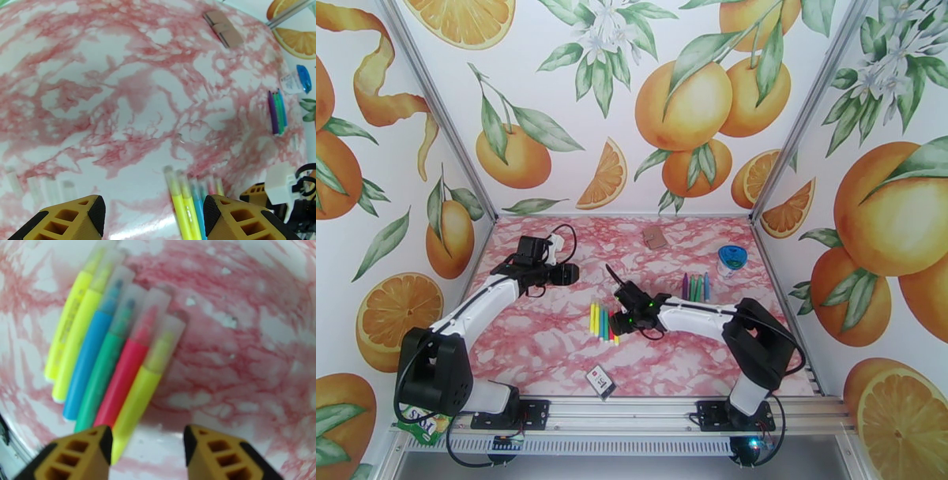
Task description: Open the pen caps
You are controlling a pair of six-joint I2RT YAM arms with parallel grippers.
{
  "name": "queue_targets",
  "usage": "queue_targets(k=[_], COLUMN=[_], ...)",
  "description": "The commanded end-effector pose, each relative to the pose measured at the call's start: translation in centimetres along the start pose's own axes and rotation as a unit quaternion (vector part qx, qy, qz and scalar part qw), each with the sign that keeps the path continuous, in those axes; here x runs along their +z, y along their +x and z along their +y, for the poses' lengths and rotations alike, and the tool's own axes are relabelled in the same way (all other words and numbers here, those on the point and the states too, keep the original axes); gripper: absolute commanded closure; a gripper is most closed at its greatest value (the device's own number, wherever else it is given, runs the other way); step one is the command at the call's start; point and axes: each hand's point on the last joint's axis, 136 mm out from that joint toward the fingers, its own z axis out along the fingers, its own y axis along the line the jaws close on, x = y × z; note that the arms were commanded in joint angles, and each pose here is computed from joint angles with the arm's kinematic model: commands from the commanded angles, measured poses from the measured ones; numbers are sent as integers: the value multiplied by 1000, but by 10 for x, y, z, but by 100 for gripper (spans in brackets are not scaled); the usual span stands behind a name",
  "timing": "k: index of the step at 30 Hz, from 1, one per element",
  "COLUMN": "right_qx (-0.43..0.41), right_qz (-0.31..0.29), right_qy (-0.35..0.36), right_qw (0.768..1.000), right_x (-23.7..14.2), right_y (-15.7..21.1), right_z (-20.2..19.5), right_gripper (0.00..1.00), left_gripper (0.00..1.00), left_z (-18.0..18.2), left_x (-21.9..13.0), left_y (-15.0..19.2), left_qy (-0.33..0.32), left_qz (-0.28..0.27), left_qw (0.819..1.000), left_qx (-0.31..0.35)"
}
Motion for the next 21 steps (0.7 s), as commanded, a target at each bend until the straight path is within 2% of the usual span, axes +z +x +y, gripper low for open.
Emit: queue_targets(k=[1,8,21], right_qx=[2,4,8], right_qz=[-9,-2,19], right_qy=[-12,4,105], right_qw=[1000,1000,994], right_x=[5,12,10], right_y=[-10,-7,2], right_z=[11,7,-28], right_gripper=[48,50,56], left_gripper=[31,31,31], left_z=[1,4,7], left_x=[-6,-6,-4], left_y=[-5,-1,2], left_qy=[1,-5,-7], left_qz=[-19,-17,-21], left_qw=[1000,1000,1000], left_qx=[2,2,-2])
